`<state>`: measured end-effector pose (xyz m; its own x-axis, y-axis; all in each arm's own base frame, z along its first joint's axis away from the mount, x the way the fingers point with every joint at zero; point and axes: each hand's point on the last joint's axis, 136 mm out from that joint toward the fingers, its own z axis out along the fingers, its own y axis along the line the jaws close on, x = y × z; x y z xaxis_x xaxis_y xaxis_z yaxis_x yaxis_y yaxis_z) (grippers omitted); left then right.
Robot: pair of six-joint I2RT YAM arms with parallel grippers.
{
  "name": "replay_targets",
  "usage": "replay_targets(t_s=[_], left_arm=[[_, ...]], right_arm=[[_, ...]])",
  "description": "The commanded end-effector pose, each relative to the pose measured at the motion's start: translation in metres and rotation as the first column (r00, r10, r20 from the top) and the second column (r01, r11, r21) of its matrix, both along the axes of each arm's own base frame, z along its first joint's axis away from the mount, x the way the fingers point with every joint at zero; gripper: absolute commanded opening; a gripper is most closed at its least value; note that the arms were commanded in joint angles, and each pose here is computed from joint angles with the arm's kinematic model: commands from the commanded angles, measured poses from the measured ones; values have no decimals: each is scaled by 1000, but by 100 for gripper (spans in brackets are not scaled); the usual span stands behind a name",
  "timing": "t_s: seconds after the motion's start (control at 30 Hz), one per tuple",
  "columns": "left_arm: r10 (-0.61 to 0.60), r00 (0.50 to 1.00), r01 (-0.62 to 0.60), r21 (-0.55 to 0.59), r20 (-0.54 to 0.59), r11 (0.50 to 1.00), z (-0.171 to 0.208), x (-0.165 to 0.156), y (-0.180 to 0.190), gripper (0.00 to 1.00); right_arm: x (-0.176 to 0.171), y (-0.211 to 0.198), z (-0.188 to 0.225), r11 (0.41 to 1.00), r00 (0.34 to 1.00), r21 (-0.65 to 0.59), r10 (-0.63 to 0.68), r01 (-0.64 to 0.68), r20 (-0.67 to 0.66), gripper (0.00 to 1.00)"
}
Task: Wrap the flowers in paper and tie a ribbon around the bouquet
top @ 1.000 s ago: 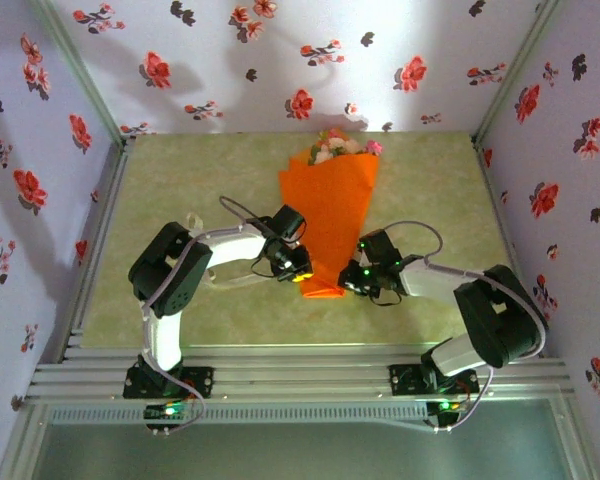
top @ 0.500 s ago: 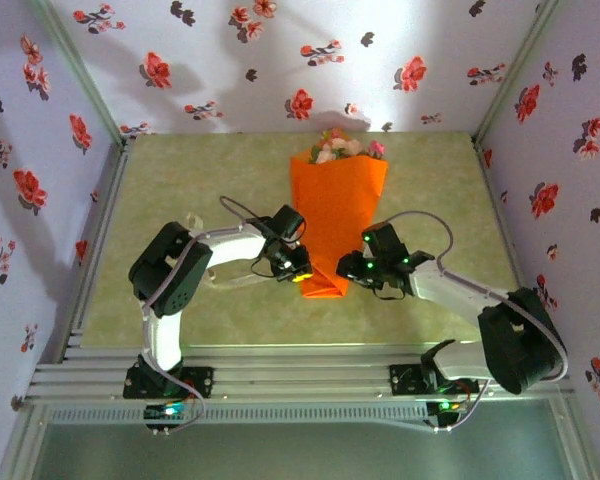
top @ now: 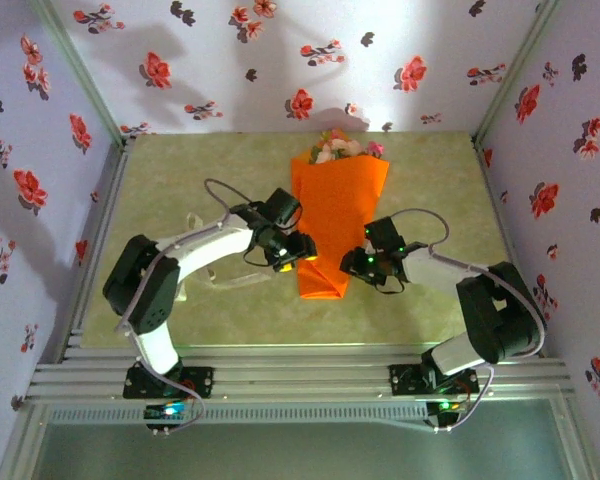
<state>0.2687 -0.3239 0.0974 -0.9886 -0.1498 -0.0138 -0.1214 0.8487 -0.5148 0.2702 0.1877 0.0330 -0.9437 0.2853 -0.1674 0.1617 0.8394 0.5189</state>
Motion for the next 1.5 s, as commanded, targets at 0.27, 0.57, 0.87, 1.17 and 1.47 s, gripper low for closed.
replay_targets(t_s=[0.27,0.57,0.87,1.17,1.47], left_arm=[[76,997,-77,-34,-17,996,-37,46,-12,60],[87,996,-86,-40,13,995,-47,55,-17,36],[105,994,-104,-32,32,994,-44,53,-9,15],[108,993,-106,-44,56,993,-37,55,-9,0],[197,979,-193,-64,57,979,-37,25,24,0]], right_arm=[[9,8,4,999,999,17,37,-37,9,44],[9,8,2,999,999,20,39,-39,6,44],[12,10,4,999,999,21,44,-44,9,45],[11,8,5,999,999,13,44,-44,8,48],[30,-11,21,1000,999,20,21,-22,43,59]])
